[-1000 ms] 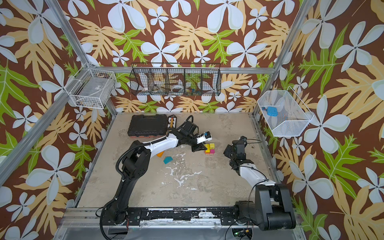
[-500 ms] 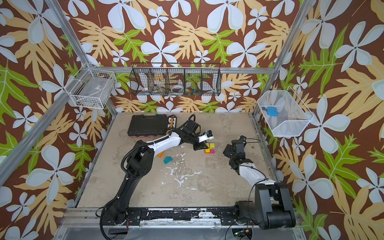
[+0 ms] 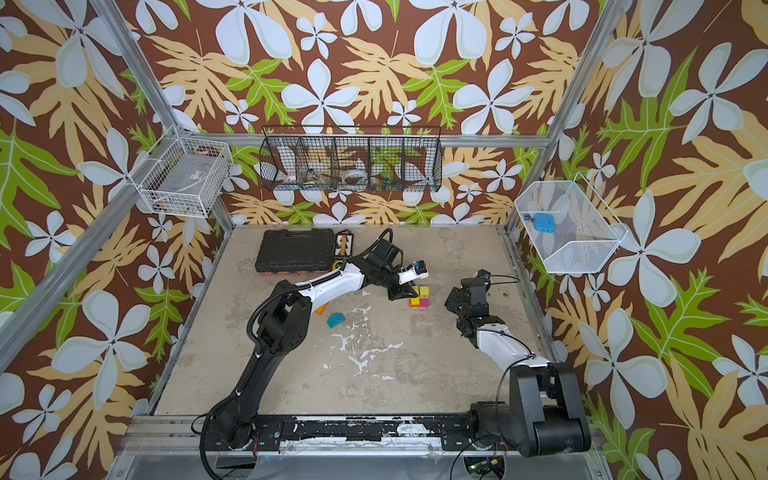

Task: Build the wood block tower
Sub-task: 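Lower the lime-yellow block onto the tower top with the left gripper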

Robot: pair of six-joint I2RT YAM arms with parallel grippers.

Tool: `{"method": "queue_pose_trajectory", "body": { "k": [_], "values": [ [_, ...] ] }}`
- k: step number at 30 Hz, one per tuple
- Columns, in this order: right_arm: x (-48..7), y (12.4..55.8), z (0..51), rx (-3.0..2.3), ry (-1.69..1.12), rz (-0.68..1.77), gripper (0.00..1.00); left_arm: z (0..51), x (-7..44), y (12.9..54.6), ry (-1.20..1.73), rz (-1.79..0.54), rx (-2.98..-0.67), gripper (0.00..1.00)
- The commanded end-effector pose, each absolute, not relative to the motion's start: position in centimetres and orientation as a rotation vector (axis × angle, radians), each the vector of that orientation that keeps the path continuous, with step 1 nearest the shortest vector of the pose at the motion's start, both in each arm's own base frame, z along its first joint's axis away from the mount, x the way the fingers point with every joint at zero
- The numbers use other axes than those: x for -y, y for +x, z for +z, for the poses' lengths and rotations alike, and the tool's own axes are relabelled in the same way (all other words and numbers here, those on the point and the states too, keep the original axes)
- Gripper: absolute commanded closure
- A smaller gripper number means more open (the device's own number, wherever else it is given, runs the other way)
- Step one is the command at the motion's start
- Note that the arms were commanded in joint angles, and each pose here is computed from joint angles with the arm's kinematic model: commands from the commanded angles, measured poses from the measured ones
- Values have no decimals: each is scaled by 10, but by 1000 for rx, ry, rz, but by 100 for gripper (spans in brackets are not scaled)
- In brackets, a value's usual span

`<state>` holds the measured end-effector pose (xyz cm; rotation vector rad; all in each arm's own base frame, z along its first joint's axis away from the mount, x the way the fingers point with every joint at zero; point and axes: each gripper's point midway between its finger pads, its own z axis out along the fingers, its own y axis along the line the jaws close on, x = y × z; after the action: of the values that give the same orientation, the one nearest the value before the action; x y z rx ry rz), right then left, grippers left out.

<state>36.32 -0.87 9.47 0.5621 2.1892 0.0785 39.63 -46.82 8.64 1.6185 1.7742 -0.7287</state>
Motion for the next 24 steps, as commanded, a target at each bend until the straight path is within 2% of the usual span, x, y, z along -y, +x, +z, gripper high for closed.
{"method": "queue_pose_trajectory", "body": {
  "k": [1, 19, 24],
  "values": [
    [12, 366, 97, -2180, 565, 52, 31, 86, 470, 393, 1630, -754, -1770, 100],
    [10, 367, 98, -2182, 557, 41, 31, 84, 472, 393, 1635, -772, -1774, 100],
    [9, 367, 97, -2186, 553, 37, 31, 84, 473, 395, 1627, -765, -1778, 90]
  ]
}}
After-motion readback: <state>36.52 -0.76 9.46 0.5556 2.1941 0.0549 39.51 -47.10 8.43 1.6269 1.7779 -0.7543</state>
